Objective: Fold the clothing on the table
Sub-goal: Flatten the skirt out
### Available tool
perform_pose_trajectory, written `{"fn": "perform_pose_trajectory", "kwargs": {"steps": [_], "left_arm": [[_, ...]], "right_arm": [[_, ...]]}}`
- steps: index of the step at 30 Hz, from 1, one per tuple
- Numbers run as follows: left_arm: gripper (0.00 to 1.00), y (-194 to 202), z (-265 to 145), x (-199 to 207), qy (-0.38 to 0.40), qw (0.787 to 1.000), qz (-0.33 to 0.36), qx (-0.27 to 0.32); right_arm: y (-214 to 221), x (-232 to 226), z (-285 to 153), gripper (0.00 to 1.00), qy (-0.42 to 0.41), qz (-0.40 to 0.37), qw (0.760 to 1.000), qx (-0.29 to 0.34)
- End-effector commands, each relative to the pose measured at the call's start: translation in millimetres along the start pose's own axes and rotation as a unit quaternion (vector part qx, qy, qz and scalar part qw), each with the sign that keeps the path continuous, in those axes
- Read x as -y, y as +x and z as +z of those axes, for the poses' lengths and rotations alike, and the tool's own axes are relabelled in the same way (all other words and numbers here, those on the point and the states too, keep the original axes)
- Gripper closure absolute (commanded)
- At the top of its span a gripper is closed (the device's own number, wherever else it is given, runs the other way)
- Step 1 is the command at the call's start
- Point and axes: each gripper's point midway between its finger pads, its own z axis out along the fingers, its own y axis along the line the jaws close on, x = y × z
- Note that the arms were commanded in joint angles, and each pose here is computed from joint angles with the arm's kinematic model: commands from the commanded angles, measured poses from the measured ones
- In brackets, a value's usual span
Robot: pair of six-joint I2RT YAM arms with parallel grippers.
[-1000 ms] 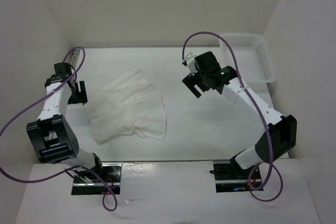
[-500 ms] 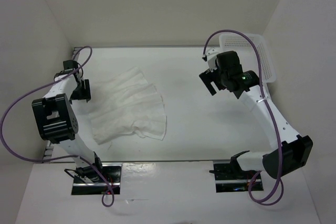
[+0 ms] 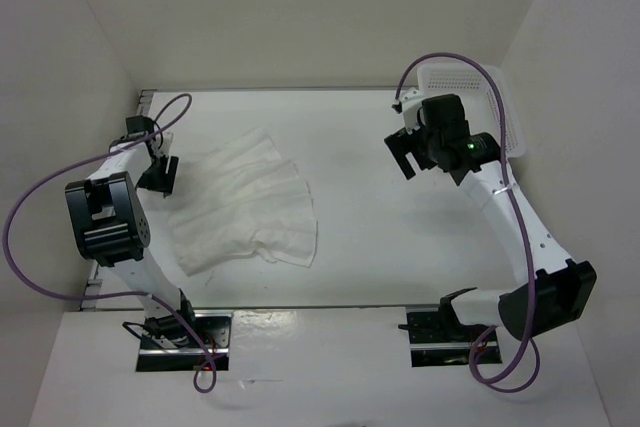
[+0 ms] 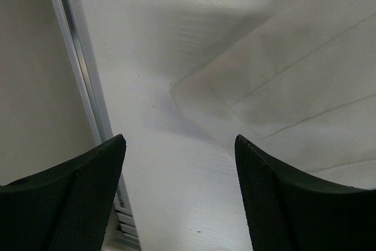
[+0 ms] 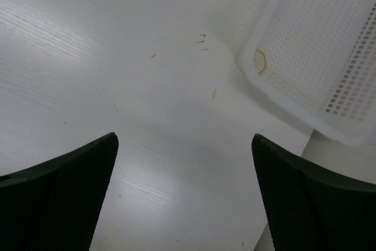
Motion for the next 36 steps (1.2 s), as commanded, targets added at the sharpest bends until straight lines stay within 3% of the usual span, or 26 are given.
{"fn": "perform_pose_trajectory", "kwargs": {"steps": [1,7,14,18,22,26,28,32,36], "left_arm": [[0.19,-0.7,8.0,-1.8,0.015,0.998,0.068,0.010],[0.29,2.0,12.9,-0.2,0.031,0.989,0.145,0.009],[0.45,3.5,17.8,4.1,0.059,0.981,0.187,0.009],[0.53,17.9,29.8,13.2,0.081,0.977,0.197,-0.020],[0.51,24.3,28.2,21.0,0.103,0.971,0.214,-0.017],[0.32,23.0,22.0,19.2,0.101,0.966,0.238,-0.003],[0.30,18.6,20.2,16.8,0.096,0.965,0.243,0.006],[0.30,23.8,24.3,19.0,0.101,0.962,0.254,-0.001],[0.45,25.5,27.6,24.4,0.116,0.960,0.254,-0.005]], "right_arm": [[-12.9,8.4,-13.2,0.02,0.003,0.021,1.000,0.024],[-12.1,12.8,-15.7,0.02,0.003,0.028,0.999,0.028],[-13.2,20.6,-20.1,0.02,0.007,0.043,0.998,0.035],[-14.5,25.1,-20.9,0.02,0.011,0.046,0.998,0.033],[-13.7,26.1,-19.7,0.02,0.007,0.049,0.998,0.030],[-13.8,25.1,-18.5,0.02,-0.002,0.051,0.998,0.028],[-12.9,26.6,-18.3,0.02,-0.003,0.059,0.998,0.028],[-14.5,30.8,-20.0,0.02,-0.003,0.065,0.997,0.033],[-11.6,31.2,-20.2,0.02,-0.006,0.068,0.997,0.029]]}}
